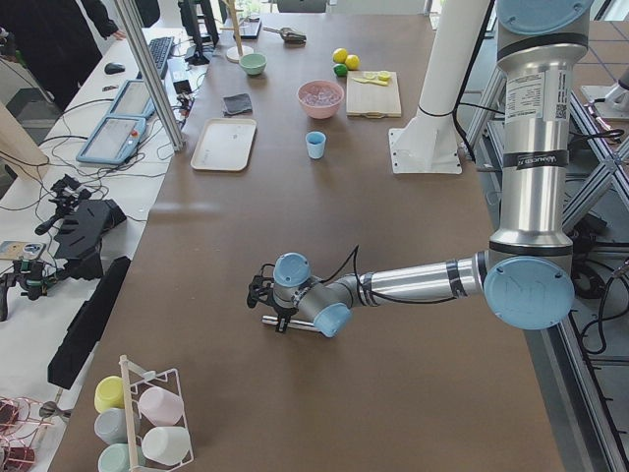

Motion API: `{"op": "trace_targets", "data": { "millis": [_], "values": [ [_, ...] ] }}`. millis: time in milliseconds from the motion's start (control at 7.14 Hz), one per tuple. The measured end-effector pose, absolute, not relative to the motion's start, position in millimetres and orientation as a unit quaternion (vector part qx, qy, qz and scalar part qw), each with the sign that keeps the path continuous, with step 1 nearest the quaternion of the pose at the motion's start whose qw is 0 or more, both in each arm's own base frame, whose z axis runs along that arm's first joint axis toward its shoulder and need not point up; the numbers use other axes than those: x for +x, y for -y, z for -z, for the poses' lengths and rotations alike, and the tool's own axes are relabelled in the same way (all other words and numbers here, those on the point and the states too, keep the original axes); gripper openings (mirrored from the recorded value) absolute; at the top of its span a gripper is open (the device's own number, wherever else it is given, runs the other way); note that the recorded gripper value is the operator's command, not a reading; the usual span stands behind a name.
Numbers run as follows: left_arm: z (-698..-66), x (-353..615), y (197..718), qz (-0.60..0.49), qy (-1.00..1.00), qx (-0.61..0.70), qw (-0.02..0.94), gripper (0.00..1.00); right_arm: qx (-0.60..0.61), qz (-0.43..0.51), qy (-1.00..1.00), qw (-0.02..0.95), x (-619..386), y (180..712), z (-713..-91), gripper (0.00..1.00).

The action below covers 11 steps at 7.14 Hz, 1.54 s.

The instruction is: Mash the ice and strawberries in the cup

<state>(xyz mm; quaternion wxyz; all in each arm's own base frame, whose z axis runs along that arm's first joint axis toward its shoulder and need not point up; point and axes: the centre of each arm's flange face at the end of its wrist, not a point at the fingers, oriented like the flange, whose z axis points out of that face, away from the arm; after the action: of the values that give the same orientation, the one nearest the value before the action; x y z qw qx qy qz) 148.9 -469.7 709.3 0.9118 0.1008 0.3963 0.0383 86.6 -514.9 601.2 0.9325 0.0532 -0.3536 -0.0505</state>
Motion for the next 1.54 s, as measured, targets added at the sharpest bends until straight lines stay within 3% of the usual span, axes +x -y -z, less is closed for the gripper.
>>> {"op": "trace_targets", "data": {
  "millis": [420,701,1541],
  "values": [
    [-697,152,472,-0.049,-0.402,0.112,0.908,0.0,0.052,0.05,0.353,0.933,87,514,-603,1.0],
    [-656,159,484,-0.067,-0.423,0.138,0.893,0.0,0.053,0.051,0.354,0.932,87,514,-602,1.0],
    [-380,196,573,-0.089,-0.513,0.306,0.797,0.0,0.065,0.054,0.355,0.931,86,519,-586,1.0]
  ]
}}
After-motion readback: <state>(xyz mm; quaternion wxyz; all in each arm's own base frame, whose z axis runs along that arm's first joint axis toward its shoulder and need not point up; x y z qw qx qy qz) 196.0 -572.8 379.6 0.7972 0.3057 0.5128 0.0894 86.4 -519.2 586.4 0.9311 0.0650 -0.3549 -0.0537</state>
